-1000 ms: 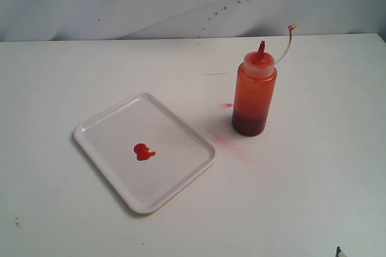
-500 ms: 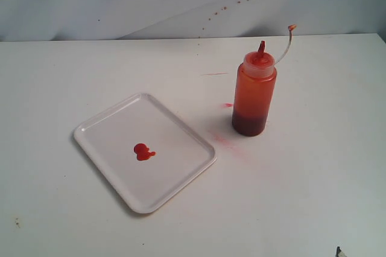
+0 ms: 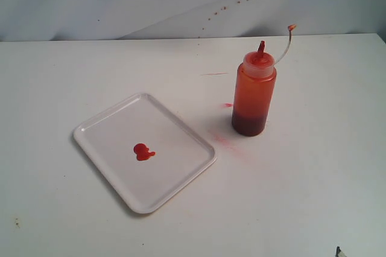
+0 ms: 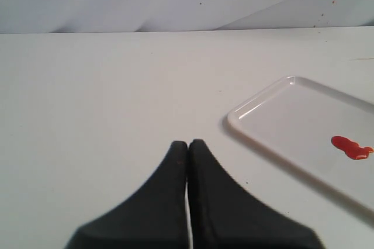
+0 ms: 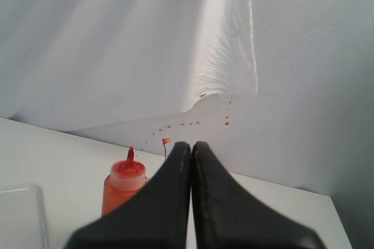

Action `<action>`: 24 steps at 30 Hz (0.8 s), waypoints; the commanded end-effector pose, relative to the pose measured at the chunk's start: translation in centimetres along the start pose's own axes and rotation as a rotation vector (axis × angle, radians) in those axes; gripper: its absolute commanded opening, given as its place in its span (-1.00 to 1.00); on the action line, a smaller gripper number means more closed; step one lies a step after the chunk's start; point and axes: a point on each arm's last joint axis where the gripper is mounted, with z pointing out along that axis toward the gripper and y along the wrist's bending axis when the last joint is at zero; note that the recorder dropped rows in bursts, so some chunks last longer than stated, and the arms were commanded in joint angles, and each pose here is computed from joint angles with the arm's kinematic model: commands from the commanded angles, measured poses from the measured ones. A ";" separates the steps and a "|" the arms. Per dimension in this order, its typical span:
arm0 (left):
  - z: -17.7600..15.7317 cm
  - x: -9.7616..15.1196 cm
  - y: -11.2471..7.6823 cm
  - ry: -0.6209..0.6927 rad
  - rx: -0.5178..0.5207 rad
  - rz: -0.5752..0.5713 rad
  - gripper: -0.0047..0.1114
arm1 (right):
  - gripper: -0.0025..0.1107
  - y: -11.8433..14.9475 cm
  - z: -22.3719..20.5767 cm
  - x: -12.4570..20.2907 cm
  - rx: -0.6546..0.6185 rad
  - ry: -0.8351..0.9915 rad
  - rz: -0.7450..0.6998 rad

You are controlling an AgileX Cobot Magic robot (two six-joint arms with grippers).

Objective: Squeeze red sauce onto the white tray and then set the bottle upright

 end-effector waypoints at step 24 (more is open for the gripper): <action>0.0 0.0 0.0 -0.014 0.002 -0.005 -0.91 | -0.96 0.1 -0.9 6.4 0.257 0.082 0.058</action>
